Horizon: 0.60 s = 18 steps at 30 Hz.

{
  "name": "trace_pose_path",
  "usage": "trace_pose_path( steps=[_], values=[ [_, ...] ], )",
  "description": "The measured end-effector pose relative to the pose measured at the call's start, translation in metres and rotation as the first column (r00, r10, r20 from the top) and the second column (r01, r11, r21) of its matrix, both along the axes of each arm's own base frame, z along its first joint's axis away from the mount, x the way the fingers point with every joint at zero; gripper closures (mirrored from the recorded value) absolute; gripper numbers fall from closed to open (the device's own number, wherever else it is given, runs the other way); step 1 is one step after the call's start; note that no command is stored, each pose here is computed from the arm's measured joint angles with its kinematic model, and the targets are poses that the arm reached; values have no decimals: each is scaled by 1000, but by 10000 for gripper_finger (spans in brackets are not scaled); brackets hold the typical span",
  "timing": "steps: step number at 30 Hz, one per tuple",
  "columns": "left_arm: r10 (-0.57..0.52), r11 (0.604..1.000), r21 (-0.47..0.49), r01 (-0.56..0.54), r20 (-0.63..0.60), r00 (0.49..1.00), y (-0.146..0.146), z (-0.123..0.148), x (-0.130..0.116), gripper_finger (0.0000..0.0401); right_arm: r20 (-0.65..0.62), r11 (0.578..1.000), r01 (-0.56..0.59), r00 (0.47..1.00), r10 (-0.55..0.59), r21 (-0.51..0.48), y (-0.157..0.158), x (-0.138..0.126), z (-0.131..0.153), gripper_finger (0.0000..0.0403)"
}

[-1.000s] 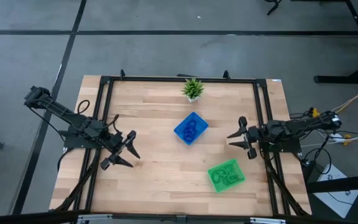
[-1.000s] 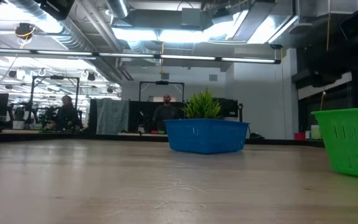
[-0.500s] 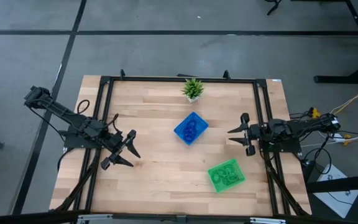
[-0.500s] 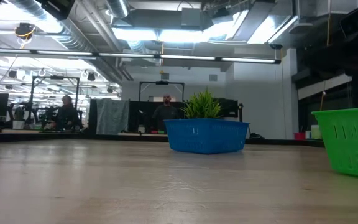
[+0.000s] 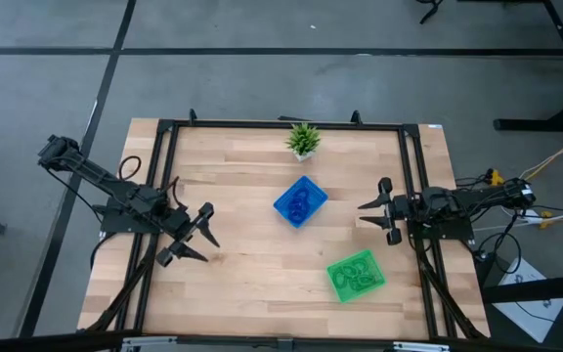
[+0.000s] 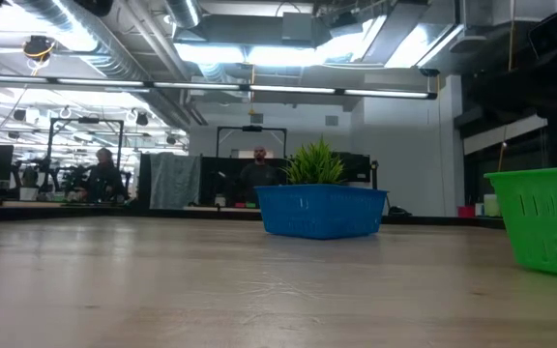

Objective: Sort spring keychains
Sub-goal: Return to Home Position

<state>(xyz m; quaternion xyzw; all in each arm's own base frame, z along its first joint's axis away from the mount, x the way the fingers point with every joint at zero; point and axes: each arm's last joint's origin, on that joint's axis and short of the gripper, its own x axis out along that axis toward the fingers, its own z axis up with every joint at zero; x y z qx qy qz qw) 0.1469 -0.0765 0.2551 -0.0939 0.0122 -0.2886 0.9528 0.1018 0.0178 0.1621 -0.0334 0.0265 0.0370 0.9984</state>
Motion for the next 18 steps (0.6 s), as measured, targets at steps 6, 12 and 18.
trace_pose_path(
  steps=[6,12,18],
  values=[
    [129,991,28,-132,104,986,10,-41,-6,203,0,1000,0,1000,0,0,0,0,0,267],
    [190,982,-19,-189,72,979,22,-80,-18,203,1,1000,0,1000,0,0,0,0,0,267],
    [195,980,5,-197,120,974,28,-76,-21,203,0,1000,-1,1000,1,0,0,0,0,267]
  ],
)
